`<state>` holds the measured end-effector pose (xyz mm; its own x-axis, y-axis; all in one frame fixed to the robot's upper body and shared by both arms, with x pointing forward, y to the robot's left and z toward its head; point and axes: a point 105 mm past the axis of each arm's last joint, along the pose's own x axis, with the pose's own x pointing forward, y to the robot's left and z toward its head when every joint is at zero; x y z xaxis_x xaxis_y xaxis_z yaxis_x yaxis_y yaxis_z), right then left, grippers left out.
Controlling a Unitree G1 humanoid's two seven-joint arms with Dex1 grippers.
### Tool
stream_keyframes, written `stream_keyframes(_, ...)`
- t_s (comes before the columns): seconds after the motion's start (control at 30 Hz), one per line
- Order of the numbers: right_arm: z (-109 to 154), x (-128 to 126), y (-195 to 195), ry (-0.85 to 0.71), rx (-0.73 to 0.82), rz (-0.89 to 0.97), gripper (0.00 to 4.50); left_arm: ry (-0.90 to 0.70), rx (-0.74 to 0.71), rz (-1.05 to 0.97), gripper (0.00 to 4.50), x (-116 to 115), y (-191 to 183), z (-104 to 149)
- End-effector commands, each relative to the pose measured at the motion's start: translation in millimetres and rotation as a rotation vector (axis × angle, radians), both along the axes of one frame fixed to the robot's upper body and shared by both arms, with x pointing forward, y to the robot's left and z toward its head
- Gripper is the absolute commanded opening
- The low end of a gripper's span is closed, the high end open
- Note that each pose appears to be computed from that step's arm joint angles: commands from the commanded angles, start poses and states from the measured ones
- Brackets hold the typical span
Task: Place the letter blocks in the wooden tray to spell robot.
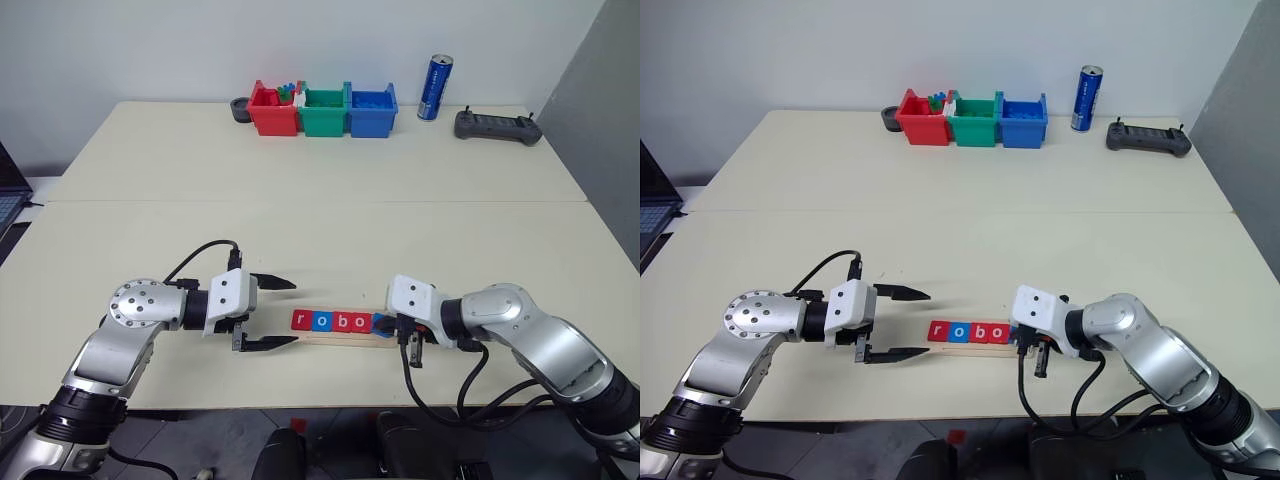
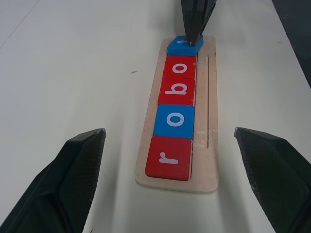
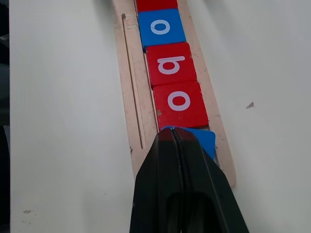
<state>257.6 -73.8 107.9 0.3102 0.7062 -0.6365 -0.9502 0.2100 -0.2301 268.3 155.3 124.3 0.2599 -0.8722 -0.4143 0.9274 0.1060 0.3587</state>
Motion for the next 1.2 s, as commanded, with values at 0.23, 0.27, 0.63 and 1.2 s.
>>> stream_keyframes(0.23, 2, -10, 1, 0.012, -0.012, 0.077, 0.03, -0.038, -0.007, -0.011, 4.5, 0, -3, 6)
stream_keyframes(0.27, 0, -7, 1, 0.006, -0.019, 0.067, 0.03, -0.038, -0.008, -0.011, 4.5, 0, -3, 6)
stream_keyframes(0.63, 1, 2, -4, -0.039, -0.033, 0.051, 0.03, -0.044, -0.01, -0.01, 4.5, 0, -4, 8)
stream_keyframes(1.2, 36, -20, -25, -0.001, 0.112, 0.057, 1.22, 0.03, -0.022, 0.047, 4.5, -3, 16, 15)
